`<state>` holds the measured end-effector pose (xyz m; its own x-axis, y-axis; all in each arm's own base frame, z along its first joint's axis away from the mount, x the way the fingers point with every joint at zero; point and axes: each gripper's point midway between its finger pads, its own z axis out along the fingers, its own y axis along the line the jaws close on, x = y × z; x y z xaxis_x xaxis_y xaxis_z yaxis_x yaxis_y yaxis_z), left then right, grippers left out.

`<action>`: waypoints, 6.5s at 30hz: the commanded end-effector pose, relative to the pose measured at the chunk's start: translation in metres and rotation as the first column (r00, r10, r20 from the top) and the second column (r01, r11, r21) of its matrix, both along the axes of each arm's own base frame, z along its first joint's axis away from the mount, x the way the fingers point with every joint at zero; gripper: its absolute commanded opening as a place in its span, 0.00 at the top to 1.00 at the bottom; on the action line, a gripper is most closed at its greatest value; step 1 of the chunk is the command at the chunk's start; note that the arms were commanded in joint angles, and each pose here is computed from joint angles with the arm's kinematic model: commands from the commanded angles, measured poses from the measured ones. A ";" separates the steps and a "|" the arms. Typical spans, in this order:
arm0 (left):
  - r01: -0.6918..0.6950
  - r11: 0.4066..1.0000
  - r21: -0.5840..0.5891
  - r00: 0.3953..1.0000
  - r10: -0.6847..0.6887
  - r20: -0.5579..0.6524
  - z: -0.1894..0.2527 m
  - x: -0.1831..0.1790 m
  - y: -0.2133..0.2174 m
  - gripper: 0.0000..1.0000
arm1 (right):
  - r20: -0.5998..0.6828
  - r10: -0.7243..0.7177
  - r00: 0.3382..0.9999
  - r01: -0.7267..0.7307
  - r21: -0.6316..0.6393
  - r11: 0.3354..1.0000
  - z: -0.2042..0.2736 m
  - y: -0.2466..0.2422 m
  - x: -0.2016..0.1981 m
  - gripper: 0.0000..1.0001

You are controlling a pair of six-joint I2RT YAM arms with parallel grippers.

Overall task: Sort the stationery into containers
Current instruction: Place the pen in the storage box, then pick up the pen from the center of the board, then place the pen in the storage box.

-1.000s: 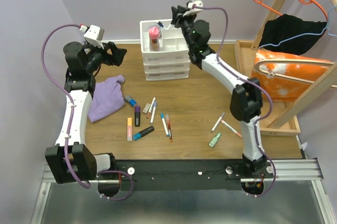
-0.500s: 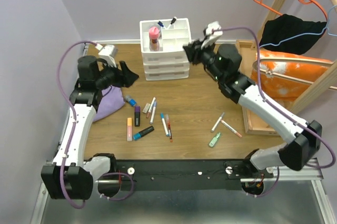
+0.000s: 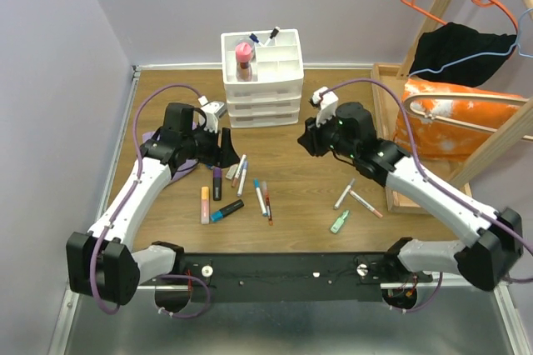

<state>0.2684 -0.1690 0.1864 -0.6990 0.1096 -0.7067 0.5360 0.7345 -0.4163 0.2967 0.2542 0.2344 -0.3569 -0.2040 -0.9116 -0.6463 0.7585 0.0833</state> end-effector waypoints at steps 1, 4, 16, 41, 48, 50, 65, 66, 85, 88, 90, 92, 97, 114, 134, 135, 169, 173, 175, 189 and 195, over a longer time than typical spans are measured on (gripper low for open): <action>-0.146 0.986 0.084 0.982 0.155 -0.107 -0.024 0.003 0.042 0.30 | -0.223 0.049 0.973 -0.051 -0.006 0.999 -0.052 0.026 -0.006 0.64; -0.223 0.973 0.052 0.966 0.228 -0.119 -0.021 0.001 0.056 0.28 | -0.273 0.089 0.958 -0.108 -0.052 0.993 -0.079 0.044 -0.014 0.58; -0.502 0.864 0.044 0.865 0.501 0.024 -0.005 0.011 0.121 0.18 | -0.379 0.066 0.923 -0.158 -0.219 0.963 -0.136 0.119 -0.019 0.46; -0.578 0.812 -0.076 0.811 0.582 0.059 0.031 0.017 0.140 0.17 | -0.476 -0.051 0.878 -0.166 -0.403 0.900 -0.219 0.129 -0.026 0.55; -0.579 0.812 -0.070 0.810 0.583 0.065 0.033 0.022 0.143 0.17 | -0.500 -0.056 0.864 -0.188 -0.424 0.886 -0.228 0.127 -0.036 0.61; -0.580 0.811 -0.077 0.808 0.585 0.069 0.035 0.024 0.143 0.17 | -0.502 -0.053 0.863 -0.193 -0.426 0.884 -0.229 0.128 -0.039 0.64; -0.579 0.811 -0.079 0.809 0.584 0.069 0.037 0.025 0.143 0.17 | -0.530 -0.016 0.848 -0.256 -0.436 0.863 -0.236 0.130 -0.064 0.61; -0.580 0.811 -0.081 0.808 0.585 0.072 0.037 0.024 0.144 0.17 | -0.531 -0.015 0.847 -0.258 -0.437 0.862 -0.237 0.130 -0.065 0.61; -0.569 0.818 -0.086 0.815 0.575 0.075 0.048 0.024 0.141 0.17 | -0.423 0.081 0.903 -0.236 -0.327 0.915 -0.181 0.164 -0.046 0.96; -0.566 0.820 -0.084 0.816 0.572 0.082 0.054 0.028 0.142 0.17 | -0.359 0.153 0.921 -0.241 -0.216 0.946 -0.127 0.189 -0.037 0.99; -0.559 0.825 -0.084 0.820 0.564 0.092 0.060 0.029 0.142 0.17 | -0.308 0.228 0.924 -0.272 -0.110 0.956 -0.078 0.210 -0.034 0.99; -0.552 0.830 -0.078 0.825 0.557 0.089 0.063 0.031 0.142 0.18 | -0.233 0.278 0.932 -0.295 -0.038 0.955 -0.030 0.219 -0.032 0.99; -0.539 0.839 -0.073 0.834 0.543 0.092 0.066 0.036 0.142 0.18 | 0.017 0.360 0.933 -0.357 0.167 0.919 0.113 0.230 -0.023 1.00; -0.440 0.882 -0.171 0.863 0.467 0.193 0.110 0.072 0.133 0.18 | 0.691 -0.521 0.502 0.025 0.590 0.807 0.354 0.056 0.106 0.99; -0.423 0.882 -0.206 0.876 0.457 0.157 0.100 0.142 0.142 0.18 | 0.587 -0.629 0.509 0.380 0.502 0.776 0.221 0.004 0.319 0.99; -0.429 0.880 -0.204 0.873 0.461 0.156 0.100 0.144 0.143 0.18 | 0.584 -0.625 0.518 0.379 0.498 0.780 0.217 0.005 0.321 0.99; -0.456 0.866 -0.204 0.863 0.487 0.133 0.090 0.143 0.150 0.18 | 0.484 -0.560 0.672 0.367 0.439 0.820 0.171 0.024 0.314 0.63; -0.453 0.865 -0.216 0.859 0.489 0.154 0.098 0.132 0.148 0.18 | 0.494 -0.554 0.670 0.341 0.457 0.821 0.194 0.022 0.291 0.62; -0.458 0.860 -0.224 0.852 0.496 0.164 0.102 0.123 0.148 0.18 | 0.509 -0.513 0.691 0.299 0.445 0.844 0.194 0.032 0.275 0.60; -0.580 0.800 -0.154 0.775 0.600 0.200 0.099 0.061 0.169 0.16 | -0.182 0.087 0.980 -0.067 0.111 0.992 0.004 0.121 0.071 0.60; -0.590 0.795 -0.139 0.770 0.606 0.200 0.089 0.041 0.167 0.16 | -0.496 -0.057 0.866 0.079 0.023 0.997 -0.086 0.119 0.035 0.65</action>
